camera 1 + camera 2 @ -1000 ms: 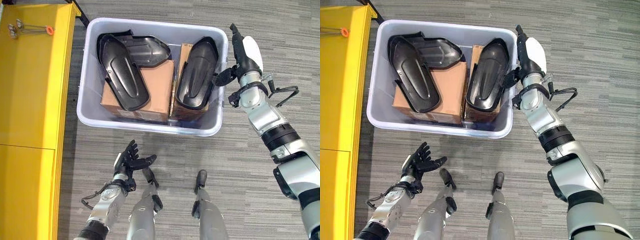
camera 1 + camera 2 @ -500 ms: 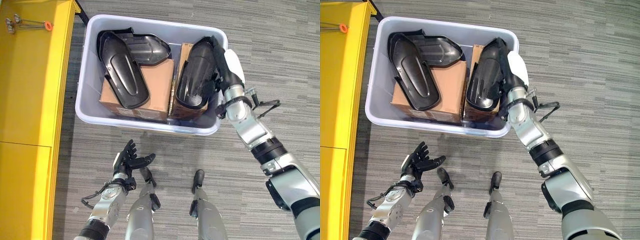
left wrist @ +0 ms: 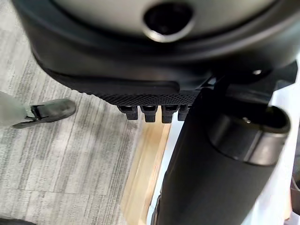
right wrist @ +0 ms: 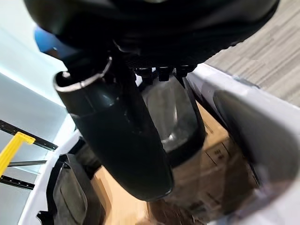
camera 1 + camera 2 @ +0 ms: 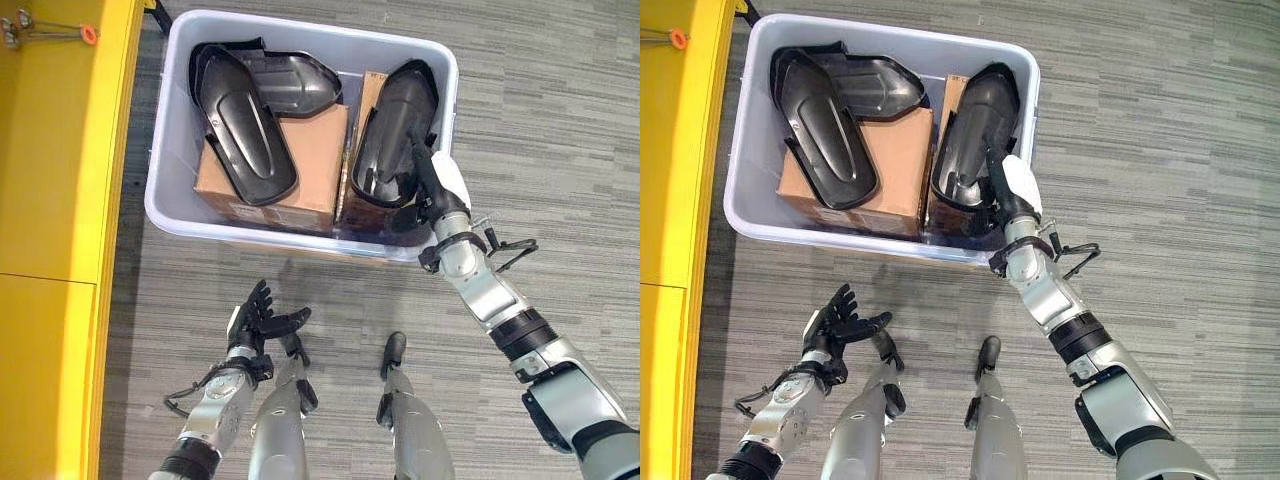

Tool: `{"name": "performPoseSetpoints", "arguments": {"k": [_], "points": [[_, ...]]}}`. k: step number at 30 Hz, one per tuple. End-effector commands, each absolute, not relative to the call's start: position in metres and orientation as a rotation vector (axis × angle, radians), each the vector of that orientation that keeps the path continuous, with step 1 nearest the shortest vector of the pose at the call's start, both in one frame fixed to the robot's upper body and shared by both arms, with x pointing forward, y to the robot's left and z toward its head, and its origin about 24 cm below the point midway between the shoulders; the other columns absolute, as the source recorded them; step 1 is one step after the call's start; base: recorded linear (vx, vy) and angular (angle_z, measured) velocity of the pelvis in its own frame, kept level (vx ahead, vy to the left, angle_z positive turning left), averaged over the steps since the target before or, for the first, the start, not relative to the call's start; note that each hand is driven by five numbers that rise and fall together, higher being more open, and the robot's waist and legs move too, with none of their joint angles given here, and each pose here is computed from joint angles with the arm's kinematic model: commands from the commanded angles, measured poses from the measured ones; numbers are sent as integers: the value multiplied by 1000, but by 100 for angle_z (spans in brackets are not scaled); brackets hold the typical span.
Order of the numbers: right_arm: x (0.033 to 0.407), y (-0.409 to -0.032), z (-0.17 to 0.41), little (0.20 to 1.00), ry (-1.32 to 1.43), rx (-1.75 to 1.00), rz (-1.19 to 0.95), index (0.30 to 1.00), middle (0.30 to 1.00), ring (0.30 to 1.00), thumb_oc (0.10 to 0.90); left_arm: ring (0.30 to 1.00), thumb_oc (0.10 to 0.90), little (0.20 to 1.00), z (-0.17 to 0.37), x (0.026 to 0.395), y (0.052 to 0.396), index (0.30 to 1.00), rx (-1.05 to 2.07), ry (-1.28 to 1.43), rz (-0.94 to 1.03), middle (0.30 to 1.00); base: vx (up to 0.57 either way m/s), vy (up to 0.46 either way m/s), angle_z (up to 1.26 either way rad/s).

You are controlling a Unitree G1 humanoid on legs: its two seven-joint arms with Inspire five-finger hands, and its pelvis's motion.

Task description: Move parts from the plastic box to the shelf.

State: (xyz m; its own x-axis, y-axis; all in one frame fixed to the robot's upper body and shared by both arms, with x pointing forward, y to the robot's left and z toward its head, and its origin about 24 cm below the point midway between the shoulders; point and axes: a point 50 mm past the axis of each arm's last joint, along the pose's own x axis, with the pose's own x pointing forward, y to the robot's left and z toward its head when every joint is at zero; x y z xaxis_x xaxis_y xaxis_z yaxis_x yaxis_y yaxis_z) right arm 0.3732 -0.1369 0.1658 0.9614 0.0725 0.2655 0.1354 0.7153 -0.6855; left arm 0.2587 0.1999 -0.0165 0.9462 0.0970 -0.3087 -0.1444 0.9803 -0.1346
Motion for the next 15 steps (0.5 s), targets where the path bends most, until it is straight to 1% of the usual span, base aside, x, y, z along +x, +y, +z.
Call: {"name": "performPoseSetpoints", "arguments": {"k": [1, 15], "points": [[370, -133, 238, 1000, -576, -758, -134, 1000, 1000, 1000, 900, 1000, 900, 1000, -5, 259, 195, 1000, -133, 220, 109, 1000, 0, 0, 0], [369, -134, 278, 1000, -706, -852, -237, 1000, 1000, 1000, 900, 1000, 900, 1000, -2, 257, 202, 1000, -113, 202, 124, 1000, 21, -7, 6]]}}
